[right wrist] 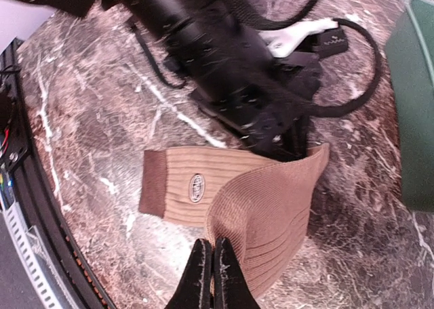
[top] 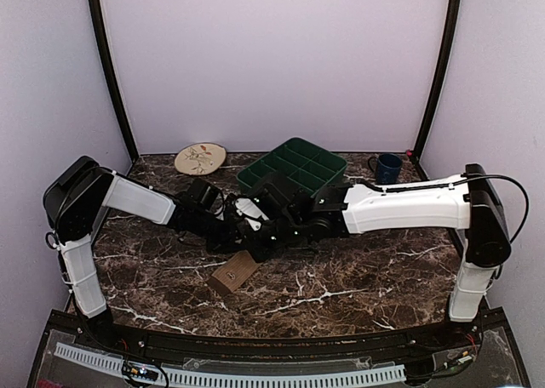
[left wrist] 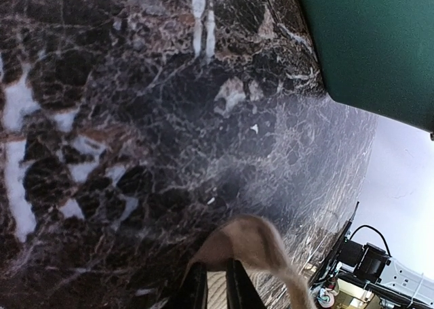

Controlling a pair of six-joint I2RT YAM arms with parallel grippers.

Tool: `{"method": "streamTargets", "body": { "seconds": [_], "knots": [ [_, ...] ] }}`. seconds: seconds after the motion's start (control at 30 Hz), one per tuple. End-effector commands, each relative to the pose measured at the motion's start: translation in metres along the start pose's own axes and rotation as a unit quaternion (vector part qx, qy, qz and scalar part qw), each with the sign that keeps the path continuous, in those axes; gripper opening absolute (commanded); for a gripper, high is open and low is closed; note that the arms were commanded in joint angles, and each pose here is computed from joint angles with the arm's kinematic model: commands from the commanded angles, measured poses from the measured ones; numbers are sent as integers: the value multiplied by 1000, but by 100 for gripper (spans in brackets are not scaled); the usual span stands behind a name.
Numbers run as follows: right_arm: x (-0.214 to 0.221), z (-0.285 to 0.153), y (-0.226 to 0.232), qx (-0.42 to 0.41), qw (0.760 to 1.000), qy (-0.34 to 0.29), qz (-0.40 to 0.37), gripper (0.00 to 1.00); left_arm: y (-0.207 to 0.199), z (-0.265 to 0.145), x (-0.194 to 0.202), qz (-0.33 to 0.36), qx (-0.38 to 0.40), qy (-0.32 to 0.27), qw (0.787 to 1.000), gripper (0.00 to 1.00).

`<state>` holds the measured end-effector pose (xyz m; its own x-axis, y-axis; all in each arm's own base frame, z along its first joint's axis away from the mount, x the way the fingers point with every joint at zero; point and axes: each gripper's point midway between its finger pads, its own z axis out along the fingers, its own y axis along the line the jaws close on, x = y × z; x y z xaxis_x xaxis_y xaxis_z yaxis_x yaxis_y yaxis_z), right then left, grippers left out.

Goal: Roll the socks
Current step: Fold the sock at the center of the board.

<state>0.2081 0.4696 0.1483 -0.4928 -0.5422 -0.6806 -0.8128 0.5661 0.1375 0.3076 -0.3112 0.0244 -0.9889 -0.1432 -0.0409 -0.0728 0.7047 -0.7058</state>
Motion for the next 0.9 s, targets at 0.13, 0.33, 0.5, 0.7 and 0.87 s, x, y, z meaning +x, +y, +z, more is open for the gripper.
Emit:
{"method": "streamTargets", "body": {
  "seconds": [0.13,0.33,0.5,0.7,0.87],
  "knots": [
    [-5,10,37,-63,998,0,-28,0,9,3,7,-2,-11,16,1000,13],
    [-1,27,51,-90,995,18,-38,0,11,3,9,0,-11,22,1000,13],
    [4,39,60,-105,993,28,-42,0,11,3,11,2,-12,26,1000,12],
    [10,52,69,-118,991,37,-43,0,14,2,13,7,-17,30,999,10],
    [16,62,74,-127,990,44,-42,0,18,1,16,10,-24,33,999,6]
  ]
}}
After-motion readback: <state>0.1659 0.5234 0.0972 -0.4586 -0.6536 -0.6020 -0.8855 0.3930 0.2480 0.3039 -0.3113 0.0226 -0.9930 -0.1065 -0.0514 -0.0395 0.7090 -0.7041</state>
